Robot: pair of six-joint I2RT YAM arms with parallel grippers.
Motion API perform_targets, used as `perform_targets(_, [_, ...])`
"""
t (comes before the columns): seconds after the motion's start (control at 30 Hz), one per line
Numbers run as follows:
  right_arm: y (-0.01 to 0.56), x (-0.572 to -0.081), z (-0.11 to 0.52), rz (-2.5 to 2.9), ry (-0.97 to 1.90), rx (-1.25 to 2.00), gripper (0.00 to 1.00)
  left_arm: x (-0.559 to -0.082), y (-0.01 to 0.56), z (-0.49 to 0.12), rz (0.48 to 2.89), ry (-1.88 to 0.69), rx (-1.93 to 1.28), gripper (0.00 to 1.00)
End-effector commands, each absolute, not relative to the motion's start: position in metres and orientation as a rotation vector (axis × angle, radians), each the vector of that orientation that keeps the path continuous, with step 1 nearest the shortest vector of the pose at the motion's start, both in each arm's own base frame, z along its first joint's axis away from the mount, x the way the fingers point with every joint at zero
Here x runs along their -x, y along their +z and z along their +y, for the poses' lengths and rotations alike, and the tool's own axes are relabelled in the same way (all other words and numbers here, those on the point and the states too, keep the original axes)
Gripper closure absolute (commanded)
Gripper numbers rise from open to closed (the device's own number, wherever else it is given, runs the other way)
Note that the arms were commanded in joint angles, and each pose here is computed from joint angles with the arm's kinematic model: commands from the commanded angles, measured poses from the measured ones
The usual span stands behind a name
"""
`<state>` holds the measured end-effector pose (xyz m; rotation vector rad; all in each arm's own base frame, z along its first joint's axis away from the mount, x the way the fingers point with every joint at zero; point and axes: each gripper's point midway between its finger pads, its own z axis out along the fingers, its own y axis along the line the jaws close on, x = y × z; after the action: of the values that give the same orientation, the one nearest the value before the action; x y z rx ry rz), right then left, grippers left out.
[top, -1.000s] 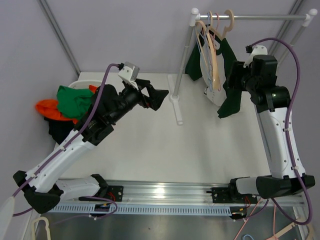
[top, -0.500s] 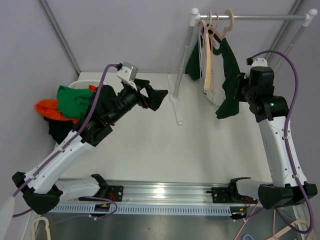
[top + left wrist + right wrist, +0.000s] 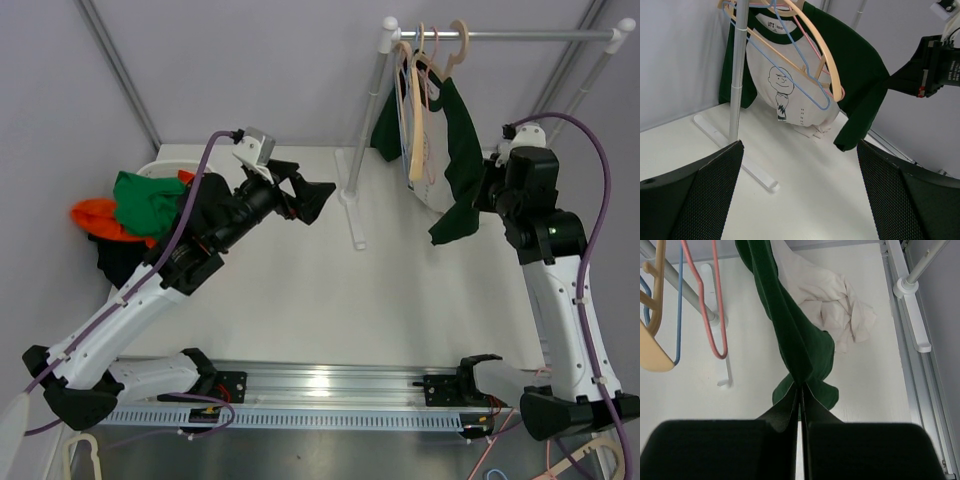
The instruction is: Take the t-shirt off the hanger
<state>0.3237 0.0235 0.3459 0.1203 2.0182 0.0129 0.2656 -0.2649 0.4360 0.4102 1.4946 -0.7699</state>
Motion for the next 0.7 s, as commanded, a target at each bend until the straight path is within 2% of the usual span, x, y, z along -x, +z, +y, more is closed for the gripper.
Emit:
perform_targets(0.0, [0.358, -0.299, 0.020, 1.974, 0.028, -0.164, 1.00, -0.255, 0.447, -0.267, 1.451, -0.818, -0.408, 0.00])
perform_targets(0.67, [0.271, -0.232, 0.014, 2.239, -0.037, -0.291, 1.00, -0.244, 0.449, -0.268, 1.443, -0.839, -0.425, 0.00])
